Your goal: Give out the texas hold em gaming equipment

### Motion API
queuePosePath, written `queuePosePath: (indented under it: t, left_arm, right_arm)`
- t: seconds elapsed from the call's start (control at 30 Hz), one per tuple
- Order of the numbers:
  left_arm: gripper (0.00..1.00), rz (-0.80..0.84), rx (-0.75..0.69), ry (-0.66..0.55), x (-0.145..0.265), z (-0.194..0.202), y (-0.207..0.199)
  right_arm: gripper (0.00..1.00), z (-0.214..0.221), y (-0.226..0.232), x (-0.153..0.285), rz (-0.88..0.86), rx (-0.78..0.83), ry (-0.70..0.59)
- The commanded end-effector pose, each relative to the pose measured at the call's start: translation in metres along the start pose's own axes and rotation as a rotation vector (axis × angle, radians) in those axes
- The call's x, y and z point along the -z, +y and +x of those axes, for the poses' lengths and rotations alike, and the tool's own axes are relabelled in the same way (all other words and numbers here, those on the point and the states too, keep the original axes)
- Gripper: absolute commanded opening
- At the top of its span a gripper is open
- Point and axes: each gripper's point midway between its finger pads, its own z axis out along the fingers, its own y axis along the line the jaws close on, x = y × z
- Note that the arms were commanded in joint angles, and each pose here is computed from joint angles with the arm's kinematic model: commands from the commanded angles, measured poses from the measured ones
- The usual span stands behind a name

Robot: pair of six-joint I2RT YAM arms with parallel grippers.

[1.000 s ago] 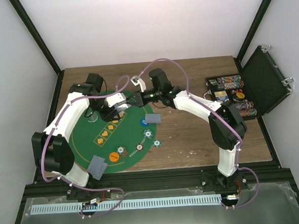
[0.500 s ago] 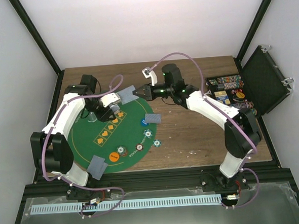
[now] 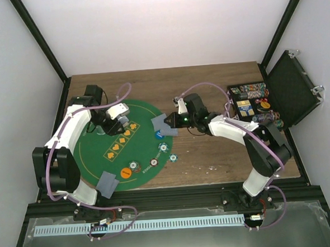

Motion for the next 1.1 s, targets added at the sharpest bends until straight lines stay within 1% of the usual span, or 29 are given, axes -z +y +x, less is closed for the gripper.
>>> queuePosePath:
  t: [0.0,0.13,0.27,0.47,0.9,0.97,1.07]
  left_arm:
    - [0.52,-0.007,-0.013,-0.047,0.009,-0.007,-0.004]
    - [0.51,-0.008,-0.019,-0.047,0.009,-0.005,-0.006]
    - [0.52,-0.005,-0.015,-0.041,0.006,-0.004,-0.006]
    - [0.52,-0.003,-0.012,-0.042,0.007,-0.005,-0.006]
    - [0.52,-0.005,-0.013,-0.031,0.005,-0.003,-0.003]
    - [0.51,-0.006,-0.011,-0.032,0.005,-0.004,-0.003]
    - [0.52,-0.005,-0.012,-0.031,0.005,-0.003,-0.004]
  right_arm:
    - [0.01,-0.015,-0.02,-0.009,0.044,-0.065,-0.082]
    - [0.01,-0.013,-0.039,-0.008,0.067,-0.118,-0.115]
    - [0.01,-0.006,-0.056,-0.008,0.074,-0.172,-0.109]
    - [0.01,0.003,-0.063,-0.02,0.048,-0.211,-0.073]
    - [0.01,0.017,-0.082,-0.022,0.091,-0.265,-0.064]
    - [0.03,0.019,-0.084,-0.023,0.09,-0.274,-0.057]
    - [0.12,0.02,-0.086,-0.023,0.094,-0.284,-0.055]
